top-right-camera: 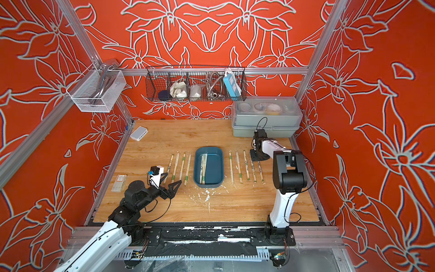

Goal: Take the paired disposable chopsticks out of the storage box
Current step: Place the paired disposable chopsticks at the center of the board.

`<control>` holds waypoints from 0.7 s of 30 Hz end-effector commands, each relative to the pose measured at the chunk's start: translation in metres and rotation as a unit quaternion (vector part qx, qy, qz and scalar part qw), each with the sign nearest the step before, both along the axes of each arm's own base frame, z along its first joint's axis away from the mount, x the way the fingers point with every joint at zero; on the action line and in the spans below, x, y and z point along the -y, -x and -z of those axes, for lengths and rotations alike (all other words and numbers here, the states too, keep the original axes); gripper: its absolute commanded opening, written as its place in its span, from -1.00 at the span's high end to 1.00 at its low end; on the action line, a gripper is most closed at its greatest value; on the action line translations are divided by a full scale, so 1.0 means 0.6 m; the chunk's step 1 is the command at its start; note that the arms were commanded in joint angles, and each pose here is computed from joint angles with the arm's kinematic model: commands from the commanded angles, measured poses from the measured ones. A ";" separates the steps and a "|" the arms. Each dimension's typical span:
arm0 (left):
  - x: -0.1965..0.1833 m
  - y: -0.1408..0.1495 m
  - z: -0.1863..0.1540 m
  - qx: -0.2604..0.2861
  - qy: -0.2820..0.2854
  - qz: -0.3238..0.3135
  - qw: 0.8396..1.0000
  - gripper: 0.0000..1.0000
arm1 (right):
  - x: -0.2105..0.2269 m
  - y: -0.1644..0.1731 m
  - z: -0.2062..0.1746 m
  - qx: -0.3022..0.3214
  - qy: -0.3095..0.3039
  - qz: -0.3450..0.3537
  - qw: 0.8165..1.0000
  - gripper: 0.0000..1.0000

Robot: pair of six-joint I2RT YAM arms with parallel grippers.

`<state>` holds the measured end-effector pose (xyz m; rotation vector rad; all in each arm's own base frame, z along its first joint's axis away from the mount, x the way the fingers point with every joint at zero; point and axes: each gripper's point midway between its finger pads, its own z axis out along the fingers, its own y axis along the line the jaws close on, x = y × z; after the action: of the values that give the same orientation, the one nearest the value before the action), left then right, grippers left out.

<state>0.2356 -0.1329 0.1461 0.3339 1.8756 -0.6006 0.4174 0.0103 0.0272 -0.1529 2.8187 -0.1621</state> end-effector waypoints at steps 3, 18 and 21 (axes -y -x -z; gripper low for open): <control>0.002 -0.002 -0.008 0.016 0.002 0.002 1.000 -1.00 | 0.016 -0.009 0.006 -0.005 0.018 0.011 1.000 0.81; -0.014 -0.006 -0.009 0.010 0.005 -0.029 1.000 -1.00 | -0.007 -0.006 -0.111 0.060 -0.033 0.020 0.997 0.20; -0.035 -0.018 -0.015 -0.023 0.011 -0.079 0.997 -0.99 | -0.019 0.008 -0.156 0.083 -0.060 0.026 0.994 0.05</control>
<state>0.2401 -0.1226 0.1468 0.2584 1.8889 -0.5591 0.4191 0.0158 0.0870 -0.0847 2.7061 -0.0925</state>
